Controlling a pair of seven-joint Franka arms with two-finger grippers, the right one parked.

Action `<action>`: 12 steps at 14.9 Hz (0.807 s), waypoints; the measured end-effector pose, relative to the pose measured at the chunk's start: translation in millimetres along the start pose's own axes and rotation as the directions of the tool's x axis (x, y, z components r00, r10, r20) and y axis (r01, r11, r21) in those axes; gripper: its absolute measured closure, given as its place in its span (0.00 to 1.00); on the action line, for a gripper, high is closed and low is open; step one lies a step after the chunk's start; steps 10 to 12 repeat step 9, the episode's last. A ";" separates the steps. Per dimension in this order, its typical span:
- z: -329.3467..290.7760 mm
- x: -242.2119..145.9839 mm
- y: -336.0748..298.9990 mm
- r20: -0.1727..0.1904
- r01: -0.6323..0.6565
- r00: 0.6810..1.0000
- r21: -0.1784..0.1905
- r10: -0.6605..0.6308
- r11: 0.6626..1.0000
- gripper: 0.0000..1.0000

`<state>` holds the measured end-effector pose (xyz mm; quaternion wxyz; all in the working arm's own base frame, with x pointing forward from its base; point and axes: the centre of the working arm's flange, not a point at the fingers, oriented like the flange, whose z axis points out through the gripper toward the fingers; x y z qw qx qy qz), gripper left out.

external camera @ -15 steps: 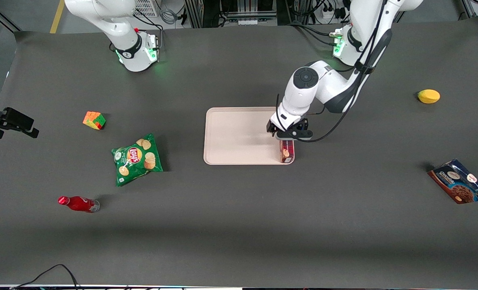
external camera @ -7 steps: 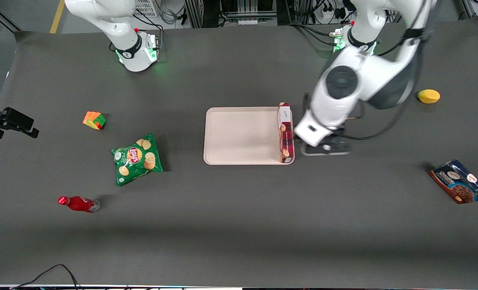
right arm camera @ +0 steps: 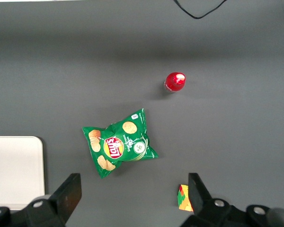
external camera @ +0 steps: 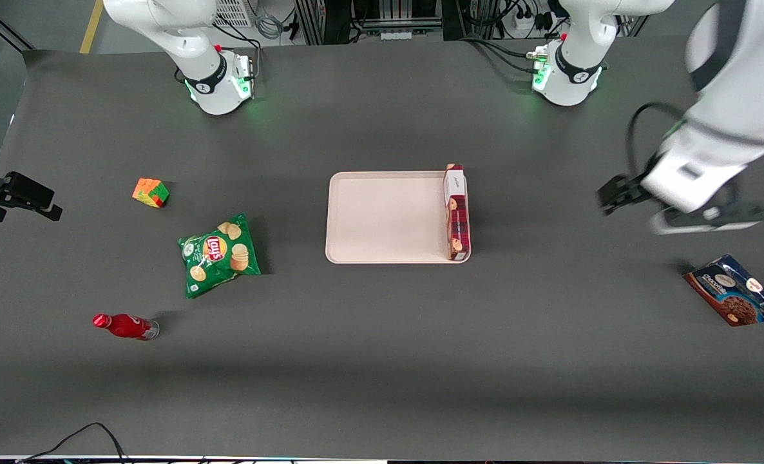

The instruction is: Place red cookie box on tray

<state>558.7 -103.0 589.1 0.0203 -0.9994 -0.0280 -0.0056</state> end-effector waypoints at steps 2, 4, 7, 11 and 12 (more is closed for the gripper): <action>-37.4 -12.9 -25.4 0.013 0.019 1.000 -0.016 -0.019 1.000 0.00; -63.4 -23.2 -40.9 0.004 0.034 0.999 -0.027 -0.034 0.999 0.00; -82.9 -36.4 -45.0 -0.014 -0.007 1.000 -0.029 0.007 1.000 0.00; -86.2 -39.9 -45.6 -0.015 -0.041 0.999 -0.028 0.041 0.999 0.00; -86.2 -39.9 -45.6 -0.015 -0.041 0.999 -0.028 0.041 0.999 0.00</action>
